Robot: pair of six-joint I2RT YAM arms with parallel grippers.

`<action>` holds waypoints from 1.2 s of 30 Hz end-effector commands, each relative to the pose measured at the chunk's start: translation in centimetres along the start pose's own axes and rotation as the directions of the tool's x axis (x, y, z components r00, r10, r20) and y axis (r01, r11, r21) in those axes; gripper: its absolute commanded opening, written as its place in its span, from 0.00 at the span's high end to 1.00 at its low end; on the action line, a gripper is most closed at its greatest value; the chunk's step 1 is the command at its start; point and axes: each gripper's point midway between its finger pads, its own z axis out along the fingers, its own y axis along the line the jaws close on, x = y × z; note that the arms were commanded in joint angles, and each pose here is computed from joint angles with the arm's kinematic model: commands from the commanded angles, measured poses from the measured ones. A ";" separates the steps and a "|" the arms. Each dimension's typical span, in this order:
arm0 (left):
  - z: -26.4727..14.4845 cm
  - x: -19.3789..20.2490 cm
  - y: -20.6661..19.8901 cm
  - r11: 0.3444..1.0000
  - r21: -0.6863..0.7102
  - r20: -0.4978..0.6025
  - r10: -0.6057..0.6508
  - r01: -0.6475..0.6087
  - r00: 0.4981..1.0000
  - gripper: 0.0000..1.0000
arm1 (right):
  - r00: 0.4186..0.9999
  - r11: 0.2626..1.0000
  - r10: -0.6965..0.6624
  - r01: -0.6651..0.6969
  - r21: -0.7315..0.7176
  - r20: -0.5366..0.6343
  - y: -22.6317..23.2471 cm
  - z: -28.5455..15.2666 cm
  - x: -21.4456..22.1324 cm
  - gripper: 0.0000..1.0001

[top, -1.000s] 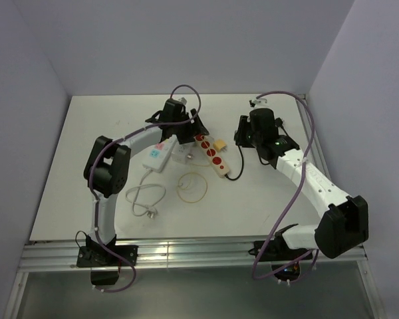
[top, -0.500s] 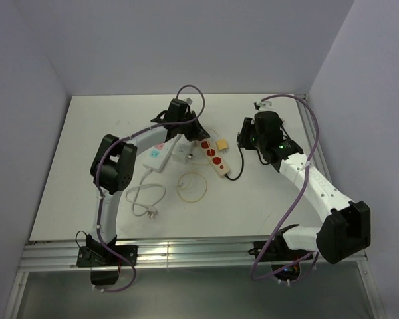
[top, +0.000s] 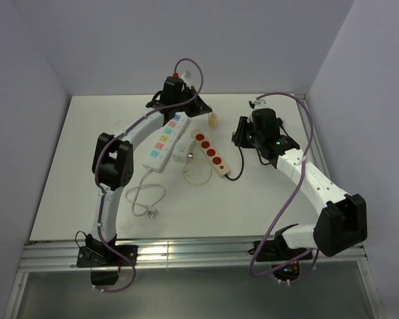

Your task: Insert the plug

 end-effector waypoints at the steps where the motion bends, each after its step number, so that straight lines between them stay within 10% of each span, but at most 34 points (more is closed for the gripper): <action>1: -5.7 -6.3 -3.2 0.996 0.036 0.168 0.073 -0.080 0.983 1.00 | 0.997 0.997 -0.046 0.050 -0.064 0.053 1.7 0.1 -3.1 1.00; 10: -14.4 -8.0 -0.1 0.966 -0.199 0.337 0.227 -0.167 0.913 1.00 | 0.992 0.987 -0.127 0.126 -0.098 -0.002 2.8 3.2 -3.5 1.00; 26: -16.4 -1.6 12.2 0.862 -0.506 0.216 0.164 -0.033 0.962 0.96 | 0.853 0.868 -0.469 0.396 -0.301 -0.229 6.4 11.2 -3.4 1.00; 29: -16.9 -1.7 13.8 0.822 -0.569 0.223 0.156 -0.001 0.962 0.72 | 0.834 0.864 -0.483 0.403 -0.301 -0.269 6.5 11.9 -2.6 1.00; 32: -16.2 -1.7 14.1 0.823 -0.568 0.202 0.153 -0.012 0.967 0.01 | 0.846 0.874 -0.466 0.394 -0.284 -0.258 6.5 12.2 -2.3 1.00; 36: -15.4 -1.9 11.9 0.879 -0.475 0.209 0.170 -0.052 0.963 0.00 | 0.878 0.894 -0.424 0.366 -0.258 -0.223 6.4 10.9 -2.8 1.00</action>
